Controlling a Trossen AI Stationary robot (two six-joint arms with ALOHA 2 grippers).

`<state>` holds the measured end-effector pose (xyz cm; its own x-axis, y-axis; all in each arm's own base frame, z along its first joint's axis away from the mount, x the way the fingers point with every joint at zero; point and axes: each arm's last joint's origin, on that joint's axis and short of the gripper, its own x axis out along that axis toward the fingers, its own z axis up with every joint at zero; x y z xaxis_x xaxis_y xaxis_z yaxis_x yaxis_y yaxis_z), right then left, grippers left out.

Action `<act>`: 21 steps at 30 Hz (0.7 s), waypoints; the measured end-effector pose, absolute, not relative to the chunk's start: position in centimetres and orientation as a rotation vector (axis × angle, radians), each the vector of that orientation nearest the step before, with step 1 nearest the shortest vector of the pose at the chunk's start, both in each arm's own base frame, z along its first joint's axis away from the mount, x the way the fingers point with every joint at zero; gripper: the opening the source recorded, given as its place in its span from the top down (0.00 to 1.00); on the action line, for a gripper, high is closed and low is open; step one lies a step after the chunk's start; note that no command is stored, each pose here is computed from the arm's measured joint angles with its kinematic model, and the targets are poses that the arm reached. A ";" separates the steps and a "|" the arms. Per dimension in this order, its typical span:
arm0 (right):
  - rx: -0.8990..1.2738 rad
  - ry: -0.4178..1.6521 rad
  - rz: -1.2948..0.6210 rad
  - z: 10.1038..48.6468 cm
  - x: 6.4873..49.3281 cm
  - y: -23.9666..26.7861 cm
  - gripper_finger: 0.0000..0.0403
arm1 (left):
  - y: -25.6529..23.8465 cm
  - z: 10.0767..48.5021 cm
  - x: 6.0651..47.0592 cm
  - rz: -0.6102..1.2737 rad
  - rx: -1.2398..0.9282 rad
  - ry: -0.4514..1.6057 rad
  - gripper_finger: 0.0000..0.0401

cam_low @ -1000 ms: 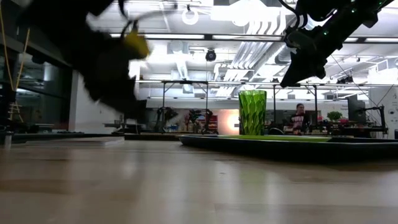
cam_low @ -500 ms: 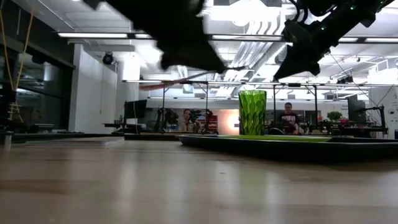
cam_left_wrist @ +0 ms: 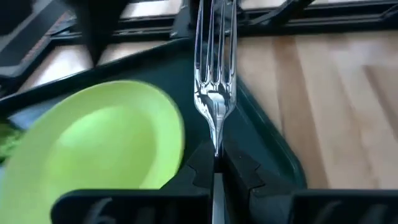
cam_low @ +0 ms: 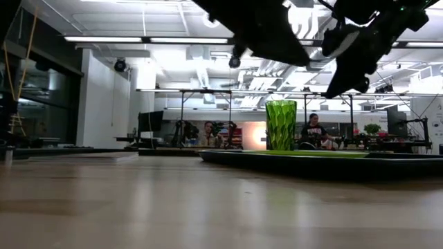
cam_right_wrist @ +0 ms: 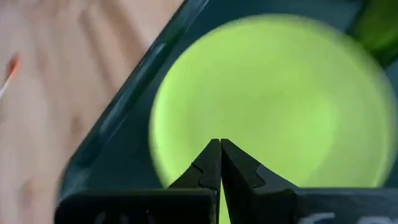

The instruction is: Pick and place plate/cup/fork/spoon on tray

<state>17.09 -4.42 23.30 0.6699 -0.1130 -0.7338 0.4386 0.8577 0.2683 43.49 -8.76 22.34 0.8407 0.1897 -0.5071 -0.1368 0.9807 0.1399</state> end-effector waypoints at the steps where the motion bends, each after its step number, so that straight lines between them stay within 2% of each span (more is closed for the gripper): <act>1: 0.465 0.792 -0.287 23.2 17.1 -4.1 1.00 | -8.6 22.9 43.1 0.185 0.108 0.559 0.99; 5: 0.491 0.826 -0.197 23.1 17.4 -2.3 1.00 | -8.3 24.8 41.9 0.200 0.114 0.561 0.99; 9: 0.487 0.881 -0.184 22.5 17.9 -0.3 1.00 | -8.3 25.8 41.1 0.217 0.135 0.574 0.99; 21: 0.469 1.073 -0.353 17.8 20.2 5.2 1.00 | -8.5 26.3 40.3 0.295 0.171 0.587 0.99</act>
<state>20.25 5.19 17.76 0.4377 -0.0499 -0.8977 0.4930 0.8483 0.1932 40.30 -8.52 26.31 0.7923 0.3210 -0.5189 -0.2241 0.9441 0.2419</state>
